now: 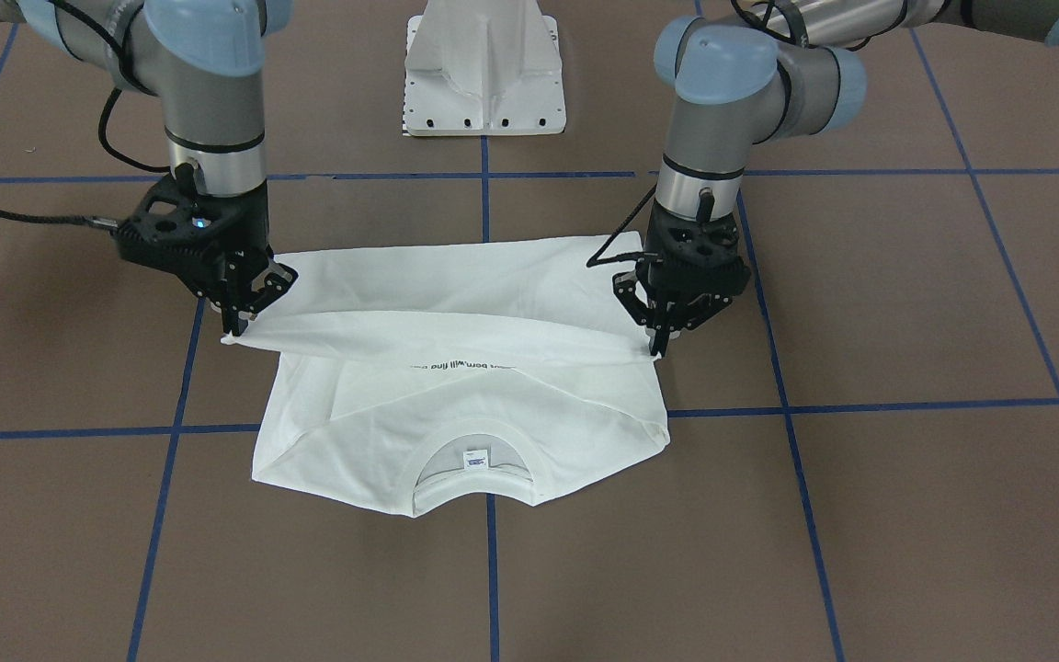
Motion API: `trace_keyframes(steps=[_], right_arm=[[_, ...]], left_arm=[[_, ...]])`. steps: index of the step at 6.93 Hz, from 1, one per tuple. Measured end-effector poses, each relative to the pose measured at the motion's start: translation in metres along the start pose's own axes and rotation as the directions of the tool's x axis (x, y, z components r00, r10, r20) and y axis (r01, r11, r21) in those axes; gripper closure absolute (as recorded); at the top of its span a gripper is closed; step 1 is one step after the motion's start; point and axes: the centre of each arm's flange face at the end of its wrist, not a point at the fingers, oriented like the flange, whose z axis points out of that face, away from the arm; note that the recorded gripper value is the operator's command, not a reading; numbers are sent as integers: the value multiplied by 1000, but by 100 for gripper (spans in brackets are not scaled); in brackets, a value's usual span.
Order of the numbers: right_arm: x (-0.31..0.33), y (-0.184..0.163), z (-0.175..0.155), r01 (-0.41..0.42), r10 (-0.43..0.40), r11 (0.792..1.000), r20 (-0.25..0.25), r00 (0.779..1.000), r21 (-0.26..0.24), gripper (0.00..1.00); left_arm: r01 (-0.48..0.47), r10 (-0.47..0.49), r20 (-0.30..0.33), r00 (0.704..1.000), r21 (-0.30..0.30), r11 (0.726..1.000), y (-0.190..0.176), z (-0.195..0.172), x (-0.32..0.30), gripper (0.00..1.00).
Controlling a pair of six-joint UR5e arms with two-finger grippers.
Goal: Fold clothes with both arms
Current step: 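Lift the hem with both grippers and fold it toward the collar, then open both grippers and withdraw them from the folded shirt edge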
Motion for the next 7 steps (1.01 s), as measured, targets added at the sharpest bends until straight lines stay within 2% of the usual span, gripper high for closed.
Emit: trace_keyframes(steps=[1, 3, 4, 5, 7], right_arm=[[-8, -3, 32, 10, -10, 1000, -9, 1000, -2, 100], [-30, -1, 72, 22, -23, 1000, -32, 999, -16, 100], [-35, 3, 80, 28, -29, 999, -38, 999, -22, 83], [-37, 5, 83, 30, -30, 999, -40, 999, -25, 1], [-36, 3, 77, 30, -31, 999, -26, 999, -27, 0]], left_arm=[[0, 0, 11, 1000, 5, 1000, 0, 32, -2, 100], [-3, 3, 11, 1000, 6, 1000, 5, 63, -8, 100], [-4, 4, 11, 1000, 4, 1000, 7, 67, -9, 100], [-4, 4, 10, 1000, 3, 1000, 9, 68, -10, 1], [-40, 41, -13, 999, 14, 999, 9, 60, -11, 0]])
